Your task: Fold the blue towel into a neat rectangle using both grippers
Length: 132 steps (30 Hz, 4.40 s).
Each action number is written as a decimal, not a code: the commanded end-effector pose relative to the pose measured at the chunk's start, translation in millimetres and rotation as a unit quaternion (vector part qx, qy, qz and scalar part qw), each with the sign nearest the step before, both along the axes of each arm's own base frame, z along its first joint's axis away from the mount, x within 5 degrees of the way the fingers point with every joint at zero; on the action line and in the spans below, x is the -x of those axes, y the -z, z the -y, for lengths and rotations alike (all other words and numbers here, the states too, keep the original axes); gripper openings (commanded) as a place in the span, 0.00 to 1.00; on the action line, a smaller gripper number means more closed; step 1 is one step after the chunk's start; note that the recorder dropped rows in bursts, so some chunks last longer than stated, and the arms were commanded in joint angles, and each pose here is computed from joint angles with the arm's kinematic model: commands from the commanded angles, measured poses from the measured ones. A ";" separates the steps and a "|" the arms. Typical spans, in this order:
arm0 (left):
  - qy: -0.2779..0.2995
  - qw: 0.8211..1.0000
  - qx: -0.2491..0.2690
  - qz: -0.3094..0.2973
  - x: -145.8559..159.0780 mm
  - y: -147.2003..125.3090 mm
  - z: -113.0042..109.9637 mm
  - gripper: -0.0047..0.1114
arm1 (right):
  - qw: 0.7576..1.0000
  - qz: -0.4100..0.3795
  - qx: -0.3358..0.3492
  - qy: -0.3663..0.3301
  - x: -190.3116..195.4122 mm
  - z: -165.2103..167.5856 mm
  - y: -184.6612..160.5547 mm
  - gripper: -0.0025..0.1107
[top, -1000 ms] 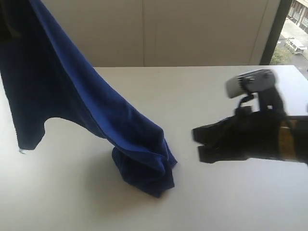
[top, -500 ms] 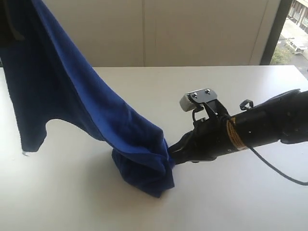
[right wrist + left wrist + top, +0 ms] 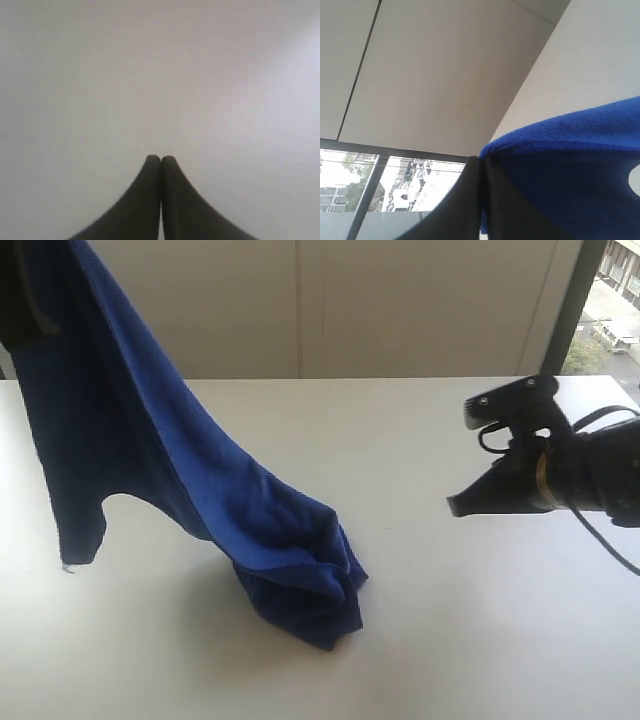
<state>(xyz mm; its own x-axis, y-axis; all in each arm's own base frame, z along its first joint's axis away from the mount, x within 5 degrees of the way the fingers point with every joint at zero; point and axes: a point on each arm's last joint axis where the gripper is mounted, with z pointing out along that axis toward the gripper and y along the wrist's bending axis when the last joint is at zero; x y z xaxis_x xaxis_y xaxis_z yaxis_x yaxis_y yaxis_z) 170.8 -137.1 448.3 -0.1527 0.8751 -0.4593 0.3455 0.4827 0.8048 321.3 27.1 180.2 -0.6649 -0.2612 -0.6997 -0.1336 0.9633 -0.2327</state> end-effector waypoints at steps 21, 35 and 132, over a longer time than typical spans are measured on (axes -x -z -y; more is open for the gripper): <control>-0.005 1.000 0.006 0.002 3.0 -3.0 -4.4 0.04 | 0.875 -0.226 -0.138 -0.405 12.9 -60.4 2.5 0.31; -0.017 1.000 0.000 -0.006 3.5 -1.7 -6.9 0.04 | 0.858 -0.233 -0.128 -0.439 15.7 -105.0 50.6 0.25; -0.238 0.967 -0.067 -0.053 -104.3 261.2 -68.3 0.75 | 0.975 -0.010 0.140 -0.173 -57.7 -52.0 -22.9 0.59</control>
